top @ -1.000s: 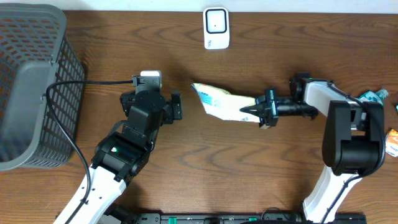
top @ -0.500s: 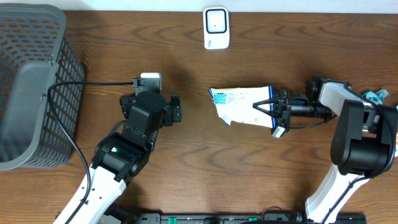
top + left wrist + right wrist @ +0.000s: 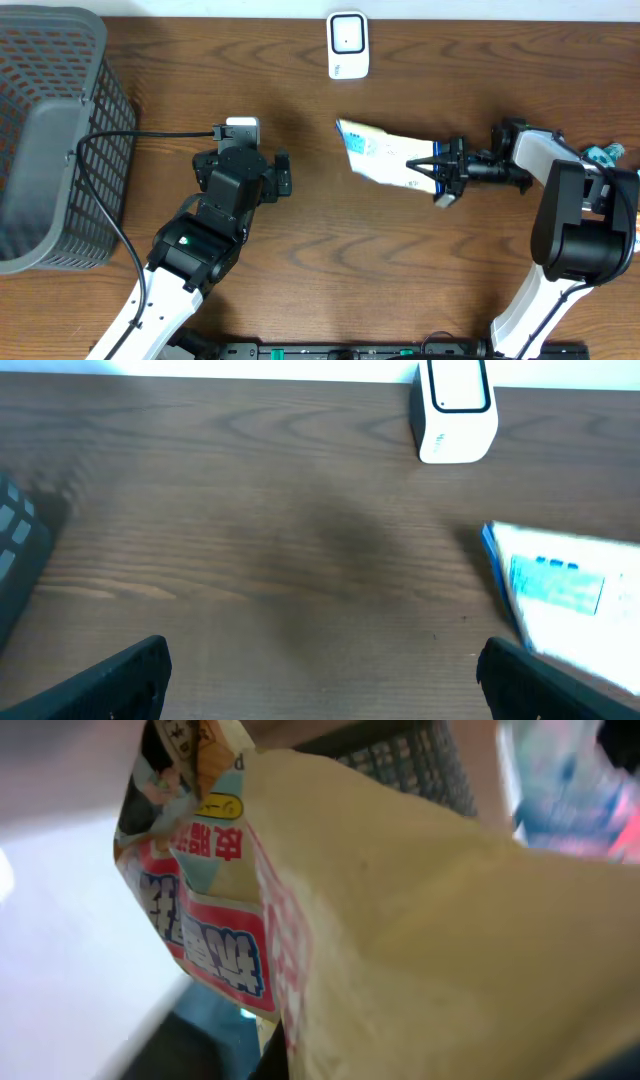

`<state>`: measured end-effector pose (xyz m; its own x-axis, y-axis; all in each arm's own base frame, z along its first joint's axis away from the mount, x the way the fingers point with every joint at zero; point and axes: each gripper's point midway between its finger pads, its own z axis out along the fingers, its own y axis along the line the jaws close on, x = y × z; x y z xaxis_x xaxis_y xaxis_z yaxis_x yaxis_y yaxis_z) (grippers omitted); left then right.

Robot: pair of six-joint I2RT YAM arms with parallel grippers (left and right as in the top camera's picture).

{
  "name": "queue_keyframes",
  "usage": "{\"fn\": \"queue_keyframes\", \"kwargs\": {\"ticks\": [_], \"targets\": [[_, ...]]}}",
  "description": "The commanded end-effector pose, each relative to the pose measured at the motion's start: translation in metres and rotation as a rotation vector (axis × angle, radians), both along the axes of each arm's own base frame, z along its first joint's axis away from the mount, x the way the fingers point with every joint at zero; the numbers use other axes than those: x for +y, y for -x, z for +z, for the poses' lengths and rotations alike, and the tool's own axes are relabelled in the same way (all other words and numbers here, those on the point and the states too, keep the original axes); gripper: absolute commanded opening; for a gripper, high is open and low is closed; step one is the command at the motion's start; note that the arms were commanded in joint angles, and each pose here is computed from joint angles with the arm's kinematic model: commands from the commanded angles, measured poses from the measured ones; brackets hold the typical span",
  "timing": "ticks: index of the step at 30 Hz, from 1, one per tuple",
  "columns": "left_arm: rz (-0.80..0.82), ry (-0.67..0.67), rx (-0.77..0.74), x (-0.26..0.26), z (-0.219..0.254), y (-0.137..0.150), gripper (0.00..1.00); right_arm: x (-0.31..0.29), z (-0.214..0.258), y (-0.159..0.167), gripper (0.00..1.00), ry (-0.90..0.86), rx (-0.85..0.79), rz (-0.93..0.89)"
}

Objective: Scan the item barcode
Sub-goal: 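Raise the held bag up to the barcode scanner with the right gripper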

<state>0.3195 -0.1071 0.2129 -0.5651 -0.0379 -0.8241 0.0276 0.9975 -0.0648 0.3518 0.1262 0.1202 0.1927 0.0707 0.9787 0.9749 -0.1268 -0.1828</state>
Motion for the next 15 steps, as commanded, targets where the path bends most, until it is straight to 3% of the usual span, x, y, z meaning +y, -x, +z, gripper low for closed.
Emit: {"fn": "queue_keyframes", "kwargs": {"ticks": [1, 6, 11, 15], "targets": [[0.016, -0.006, -0.018, 0.004, 0.008, -0.002, 0.98, 0.009, 0.045, -0.014, 0.01, -0.001, -0.609, 0.048], [0.016, -0.006, -0.018, 0.004, 0.008, -0.002, 0.98, 0.031, 0.053, -0.026, 0.01, 0.151, -1.236, 0.2], [0.016, -0.006, -0.019, 0.004, 0.008, -0.003, 0.98, 0.079, 0.04, -0.023, 0.01, 0.224, -1.547, 0.391], [0.016, -0.006, -0.019, 0.004, 0.008, -0.003, 0.98, 0.125, 0.024, -0.055, 0.01, 0.445, -1.866, 0.523]]}}
